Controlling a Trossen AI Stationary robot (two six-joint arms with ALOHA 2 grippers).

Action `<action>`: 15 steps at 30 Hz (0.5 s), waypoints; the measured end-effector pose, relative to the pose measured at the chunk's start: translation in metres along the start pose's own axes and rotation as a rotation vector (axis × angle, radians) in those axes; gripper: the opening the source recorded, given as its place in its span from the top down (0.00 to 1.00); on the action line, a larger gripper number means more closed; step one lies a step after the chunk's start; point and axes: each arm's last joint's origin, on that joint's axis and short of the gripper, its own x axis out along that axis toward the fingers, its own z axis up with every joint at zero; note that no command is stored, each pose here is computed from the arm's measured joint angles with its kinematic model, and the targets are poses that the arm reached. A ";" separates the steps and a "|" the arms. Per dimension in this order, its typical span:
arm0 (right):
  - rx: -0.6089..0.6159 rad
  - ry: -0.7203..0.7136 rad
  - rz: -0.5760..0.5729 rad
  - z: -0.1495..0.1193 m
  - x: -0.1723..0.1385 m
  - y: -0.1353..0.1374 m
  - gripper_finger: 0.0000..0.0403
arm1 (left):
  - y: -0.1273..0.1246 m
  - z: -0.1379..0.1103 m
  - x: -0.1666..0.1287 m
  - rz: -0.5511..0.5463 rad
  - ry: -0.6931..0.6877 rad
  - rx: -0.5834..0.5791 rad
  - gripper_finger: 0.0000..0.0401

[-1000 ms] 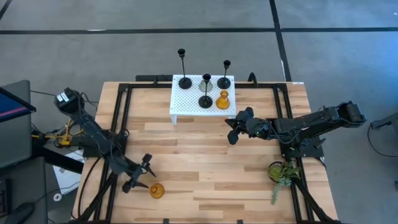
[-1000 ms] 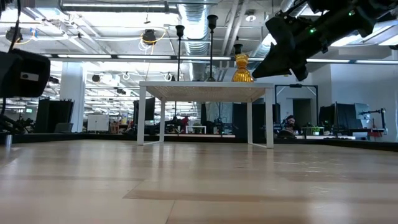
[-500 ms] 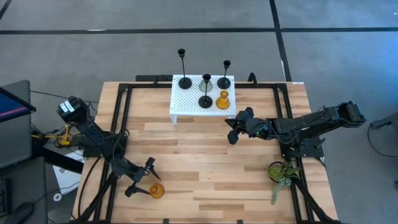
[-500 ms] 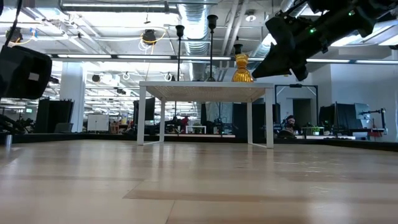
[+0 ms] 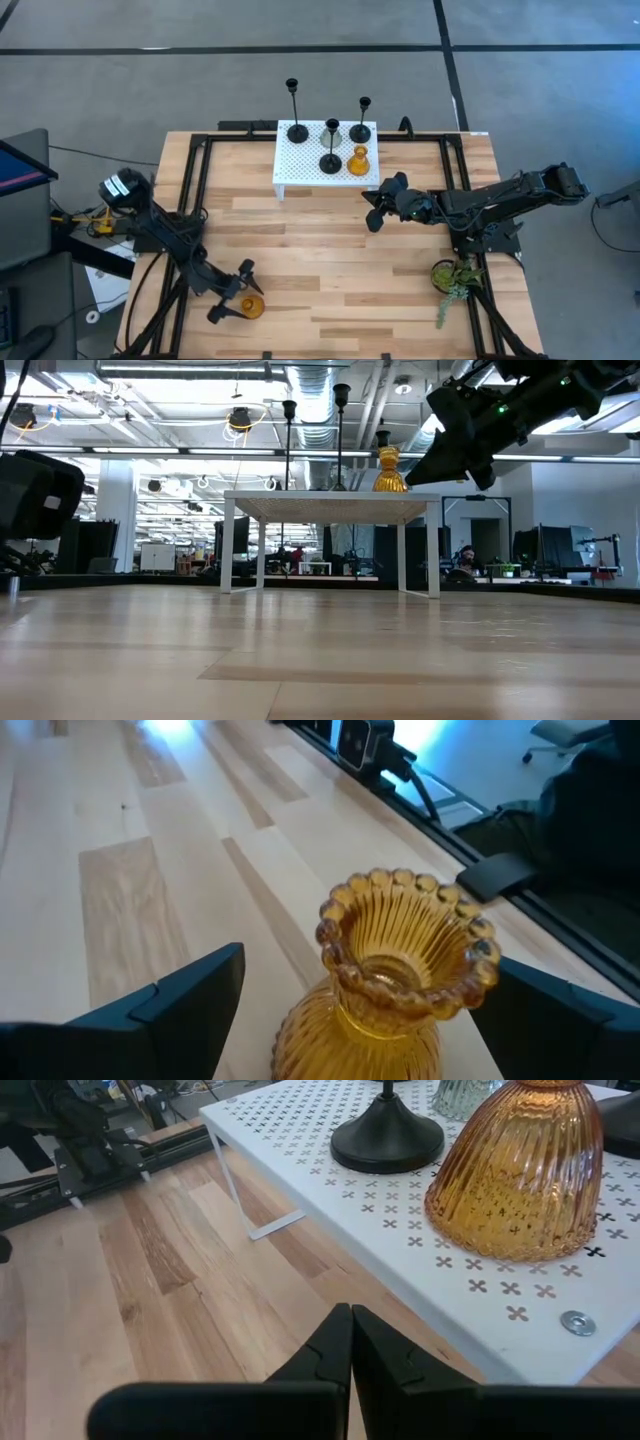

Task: Pick & Place candle stick holders
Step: Put the yellow glass candle holder on the shelf

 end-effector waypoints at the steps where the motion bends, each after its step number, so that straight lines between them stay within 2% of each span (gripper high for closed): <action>1: 0.000 0.000 0.000 0.000 0.000 0.000 1.00 | 0.000 0.000 0.001 0.001 0.005 0.002 0.11; 8: -0.004 0.001 -0.001 0.000 0.000 0.000 1.00 | -0.001 0.001 0.002 0.000 -0.006 -0.014 0.13; 15: -0.018 0.023 -0.010 -0.002 0.000 -0.001 1.00 | -0.001 0.006 0.000 0.000 -0.035 -0.031 0.25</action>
